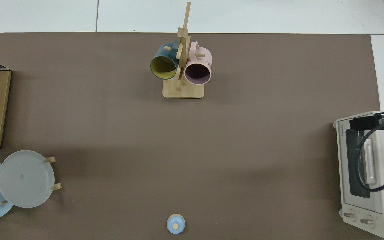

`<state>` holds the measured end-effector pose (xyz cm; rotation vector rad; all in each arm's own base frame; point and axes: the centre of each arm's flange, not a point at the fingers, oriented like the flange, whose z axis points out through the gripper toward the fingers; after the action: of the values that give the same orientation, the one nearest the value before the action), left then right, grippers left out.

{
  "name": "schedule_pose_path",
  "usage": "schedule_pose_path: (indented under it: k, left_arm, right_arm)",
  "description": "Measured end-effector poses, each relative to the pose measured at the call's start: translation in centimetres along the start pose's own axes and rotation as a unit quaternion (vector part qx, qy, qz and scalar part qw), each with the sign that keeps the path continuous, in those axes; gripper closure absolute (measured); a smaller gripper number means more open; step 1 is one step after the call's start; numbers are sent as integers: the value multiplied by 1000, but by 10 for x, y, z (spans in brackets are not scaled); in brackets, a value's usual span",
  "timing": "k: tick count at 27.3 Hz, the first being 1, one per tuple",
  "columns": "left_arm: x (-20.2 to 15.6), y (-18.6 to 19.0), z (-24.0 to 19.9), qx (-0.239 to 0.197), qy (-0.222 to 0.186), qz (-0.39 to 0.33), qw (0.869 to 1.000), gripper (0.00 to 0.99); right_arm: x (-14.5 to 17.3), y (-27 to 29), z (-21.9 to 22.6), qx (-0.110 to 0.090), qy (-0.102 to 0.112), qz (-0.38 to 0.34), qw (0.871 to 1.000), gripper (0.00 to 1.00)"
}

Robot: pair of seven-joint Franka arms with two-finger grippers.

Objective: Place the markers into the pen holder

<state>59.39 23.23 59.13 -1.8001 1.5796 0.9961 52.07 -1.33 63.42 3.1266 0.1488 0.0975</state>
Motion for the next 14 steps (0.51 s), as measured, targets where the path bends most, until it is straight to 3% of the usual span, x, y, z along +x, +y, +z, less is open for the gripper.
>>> schedule_pose_path:
  k: [1,3,4,5,10,14]
  left_arm:
    - [0,0,-1,1,0,0,1000,233]
    - [2,-2,-4,7,0,2,1000,159]
    - [4,-3,-7,11,0,3,1000,53]
    - [6,-4,-12,16,1,4,1000,13]
    - [31,-13,-58,57,19,4,998,0]
    - [65,-14,-94,71,79,-25,994,0]
  right_arm:
    - [0,0,0,0,0,0,1000,0]
    - [0,0,0,0,0,0,1000,0]
    - [0,0,0,0,0,0,1000,0]
    - [0,0,0,0,0,0,1000,0]
    - [0,0,0,0,0,0,1000,0]
    - [0,0,0,0,0,0,1000,0]
